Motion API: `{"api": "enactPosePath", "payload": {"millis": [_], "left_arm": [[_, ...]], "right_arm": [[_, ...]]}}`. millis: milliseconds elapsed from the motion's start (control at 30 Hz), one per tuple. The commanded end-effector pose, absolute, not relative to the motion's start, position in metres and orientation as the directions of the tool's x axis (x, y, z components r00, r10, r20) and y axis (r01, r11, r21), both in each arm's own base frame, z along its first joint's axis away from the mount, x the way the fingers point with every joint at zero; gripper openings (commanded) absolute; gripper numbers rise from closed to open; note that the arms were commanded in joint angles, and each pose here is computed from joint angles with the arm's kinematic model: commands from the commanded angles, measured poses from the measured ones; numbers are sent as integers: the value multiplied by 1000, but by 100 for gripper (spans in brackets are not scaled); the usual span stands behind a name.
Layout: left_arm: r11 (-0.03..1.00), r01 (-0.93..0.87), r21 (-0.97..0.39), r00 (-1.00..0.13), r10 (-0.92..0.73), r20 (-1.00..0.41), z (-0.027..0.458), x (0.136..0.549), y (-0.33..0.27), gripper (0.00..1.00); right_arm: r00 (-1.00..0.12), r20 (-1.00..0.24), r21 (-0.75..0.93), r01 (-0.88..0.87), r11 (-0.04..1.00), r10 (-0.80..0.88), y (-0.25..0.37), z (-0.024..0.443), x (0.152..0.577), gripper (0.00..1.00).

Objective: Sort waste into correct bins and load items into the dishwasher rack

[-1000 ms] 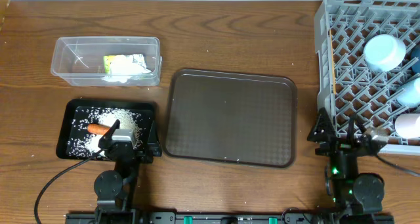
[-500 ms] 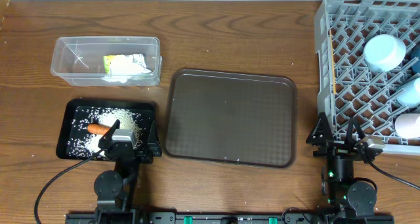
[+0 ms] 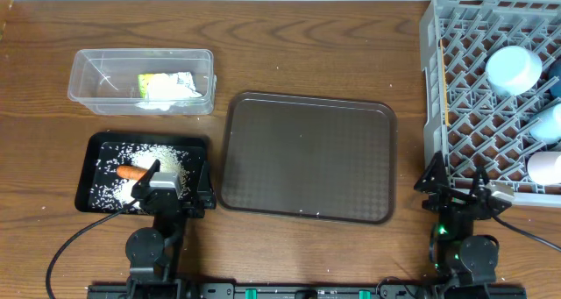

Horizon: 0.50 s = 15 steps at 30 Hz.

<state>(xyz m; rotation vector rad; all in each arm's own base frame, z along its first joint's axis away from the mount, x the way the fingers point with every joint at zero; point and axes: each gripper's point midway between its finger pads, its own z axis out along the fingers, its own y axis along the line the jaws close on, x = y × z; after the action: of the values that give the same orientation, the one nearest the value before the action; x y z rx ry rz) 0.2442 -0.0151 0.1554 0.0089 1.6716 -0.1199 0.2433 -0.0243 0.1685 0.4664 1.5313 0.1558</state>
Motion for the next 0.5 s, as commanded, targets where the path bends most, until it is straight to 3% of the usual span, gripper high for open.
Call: {"api": "enactPosePath", "payload": {"millis": [0, 467], "left_arm": [[994, 85, -71, -142, -58, -988, 141, 244, -17, 98], [994, 85, -71, -142, -58, -988, 141, 244, -17, 98]], "right_arm": [[40, -947, 318, 240, 917, 318, -31, 165, 241, 99], [7, -978, 202, 233, 951, 206, -30, 165, 241, 99]]}}
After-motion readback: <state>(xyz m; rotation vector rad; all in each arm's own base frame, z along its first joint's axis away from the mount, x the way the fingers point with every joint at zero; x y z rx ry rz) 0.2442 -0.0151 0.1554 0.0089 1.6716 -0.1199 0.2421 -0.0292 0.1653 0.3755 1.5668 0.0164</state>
